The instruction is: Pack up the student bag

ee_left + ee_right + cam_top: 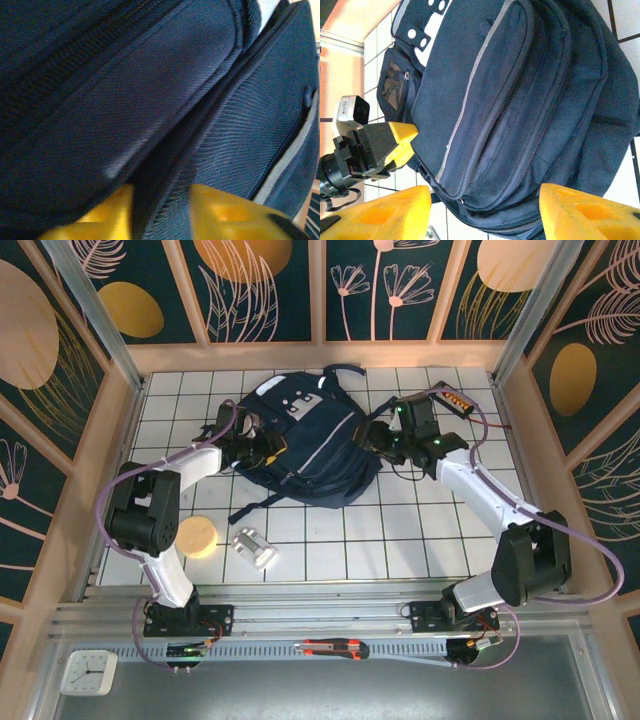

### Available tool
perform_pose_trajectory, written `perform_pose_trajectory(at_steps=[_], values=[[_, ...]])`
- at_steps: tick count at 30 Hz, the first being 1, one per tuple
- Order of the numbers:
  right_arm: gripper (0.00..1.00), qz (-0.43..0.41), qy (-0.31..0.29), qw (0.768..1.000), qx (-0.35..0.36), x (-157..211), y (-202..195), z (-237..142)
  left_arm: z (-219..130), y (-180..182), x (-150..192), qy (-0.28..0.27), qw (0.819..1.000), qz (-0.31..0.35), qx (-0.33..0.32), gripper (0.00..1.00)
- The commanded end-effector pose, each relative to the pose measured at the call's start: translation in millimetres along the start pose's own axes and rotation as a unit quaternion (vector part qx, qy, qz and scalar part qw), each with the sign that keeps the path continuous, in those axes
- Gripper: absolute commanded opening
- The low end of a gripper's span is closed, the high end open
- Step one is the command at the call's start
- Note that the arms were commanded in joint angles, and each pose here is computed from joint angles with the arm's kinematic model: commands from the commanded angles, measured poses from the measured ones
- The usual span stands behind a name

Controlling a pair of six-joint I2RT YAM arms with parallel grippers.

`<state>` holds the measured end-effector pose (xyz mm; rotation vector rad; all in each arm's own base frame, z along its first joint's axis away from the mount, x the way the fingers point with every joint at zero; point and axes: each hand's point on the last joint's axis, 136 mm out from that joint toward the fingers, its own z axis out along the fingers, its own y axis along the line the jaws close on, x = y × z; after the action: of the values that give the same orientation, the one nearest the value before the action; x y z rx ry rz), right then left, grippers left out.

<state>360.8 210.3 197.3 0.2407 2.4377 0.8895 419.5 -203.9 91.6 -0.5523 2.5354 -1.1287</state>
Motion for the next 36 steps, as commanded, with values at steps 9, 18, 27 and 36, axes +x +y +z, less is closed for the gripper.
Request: perform_pose_trajectory(at_steps=[9,18,27,36], values=[[0.6,-0.066,-0.038,0.997,0.026,-21,34,-6,-15,-66,-18,-0.024,0.988,-0.06,0.142,0.04],[0.59,-0.128,-0.022,0.987,0.095,2,64,8,-34,-102,-33,-0.082,0.957,-0.16,0.228,0.02],[0.6,-0.152,0.017,0.985,0.076,40,71,35,-36,-117,-29,-0.078,0.953,-0.164,0.244,0.02],[0.63,-0.122,0.046,0.99,0.054,62,60,56,-41,-122,-25,-0.071,0.952,-0.164,0.25,0.02]])
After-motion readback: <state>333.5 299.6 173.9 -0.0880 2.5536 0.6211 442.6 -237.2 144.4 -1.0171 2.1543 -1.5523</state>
